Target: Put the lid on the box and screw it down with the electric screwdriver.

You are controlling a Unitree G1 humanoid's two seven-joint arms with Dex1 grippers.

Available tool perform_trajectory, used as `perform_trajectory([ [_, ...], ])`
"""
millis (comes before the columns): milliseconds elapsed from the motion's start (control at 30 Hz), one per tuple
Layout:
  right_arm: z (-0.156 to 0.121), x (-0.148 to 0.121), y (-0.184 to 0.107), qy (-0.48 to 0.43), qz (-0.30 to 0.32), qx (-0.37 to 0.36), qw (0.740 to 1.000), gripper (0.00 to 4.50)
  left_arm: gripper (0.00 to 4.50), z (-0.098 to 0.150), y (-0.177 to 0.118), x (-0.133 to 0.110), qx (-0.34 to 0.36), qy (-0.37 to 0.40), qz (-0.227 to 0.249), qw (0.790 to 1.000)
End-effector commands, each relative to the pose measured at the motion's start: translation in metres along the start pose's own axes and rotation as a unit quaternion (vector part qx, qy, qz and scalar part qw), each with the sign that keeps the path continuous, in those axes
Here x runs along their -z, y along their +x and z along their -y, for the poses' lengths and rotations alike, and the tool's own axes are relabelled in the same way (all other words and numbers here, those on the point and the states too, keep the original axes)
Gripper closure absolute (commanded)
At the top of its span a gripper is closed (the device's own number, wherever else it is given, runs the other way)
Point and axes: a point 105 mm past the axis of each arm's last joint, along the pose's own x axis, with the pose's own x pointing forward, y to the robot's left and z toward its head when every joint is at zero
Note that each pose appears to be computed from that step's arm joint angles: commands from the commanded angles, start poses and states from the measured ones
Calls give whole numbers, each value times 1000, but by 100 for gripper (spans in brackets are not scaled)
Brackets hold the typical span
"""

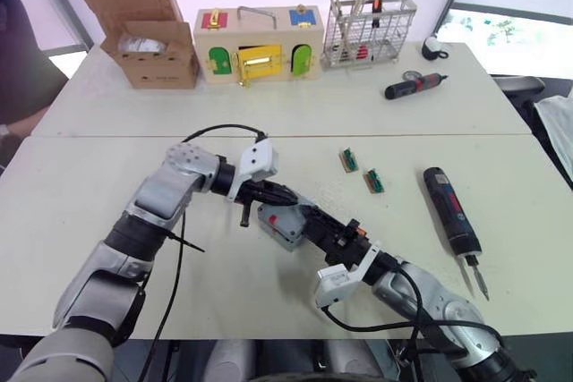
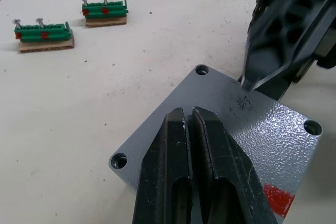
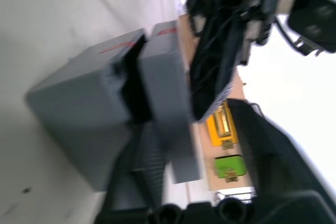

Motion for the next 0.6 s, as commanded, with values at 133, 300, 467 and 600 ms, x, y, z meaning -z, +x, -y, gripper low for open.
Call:
perform_trajectory([
  [133, 17, -4, -3, -6, 3, 32, 999, 4, 431, 19, 17, 45, 33, -28, -67, 997],
  [300, 21, -4, -10, -11, 4, 33, 999, 4, 431, 24, 17, 52, 38, -30, -78, 996],
  [467, 20, -1, -13, -14, 3, 28, 1000, 4, 431, 22, 19, 58, 28, -25, -86, 996],
  [600, 20, -5, -8, -11, 13, 31, 999, 4, 431, 21, 21, 60, 22, -23, -85, 996],
])
